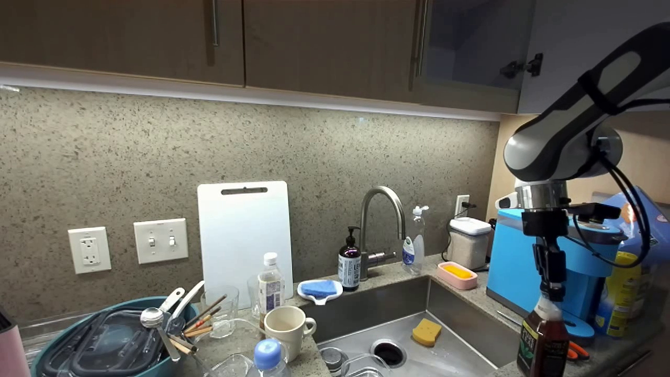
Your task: Remove the bottle from the bottom shelf of the open cabinet and put it on the counter
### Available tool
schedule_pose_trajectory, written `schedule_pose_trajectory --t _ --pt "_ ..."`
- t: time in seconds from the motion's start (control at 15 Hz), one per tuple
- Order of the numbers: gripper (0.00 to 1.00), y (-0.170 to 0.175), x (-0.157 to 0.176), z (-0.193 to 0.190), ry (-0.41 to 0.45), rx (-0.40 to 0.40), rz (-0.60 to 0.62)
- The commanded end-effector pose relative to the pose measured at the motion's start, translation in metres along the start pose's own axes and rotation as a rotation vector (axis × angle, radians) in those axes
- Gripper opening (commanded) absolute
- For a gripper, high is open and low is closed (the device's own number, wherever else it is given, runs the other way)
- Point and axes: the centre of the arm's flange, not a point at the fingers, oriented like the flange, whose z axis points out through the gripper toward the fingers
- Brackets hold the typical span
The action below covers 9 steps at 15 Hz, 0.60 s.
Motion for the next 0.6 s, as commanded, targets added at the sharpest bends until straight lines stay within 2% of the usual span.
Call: schedule_pose_trajectory --t 0.0,0.07,0.13,0.33,0.4,0.53 --pt "0.22 0.003 0.004 -0.007 0.026 -0.010 -0.006" --pt "0.22 0.002 0.004 -0.007 0.018 0.007 0.000" --pt "0.47 0.001 0.003 0.002 0.001 -0.003 -0.004" --pt "0.47 0.000 0.004 0.003 0.000 0.000 -0.005" --pt "0.22 0.000 0.004 0.003 0.000 0.000 -0.005" --pt "0.22 0.003 0.006 0.007 0.009 -0.014 -0.003"
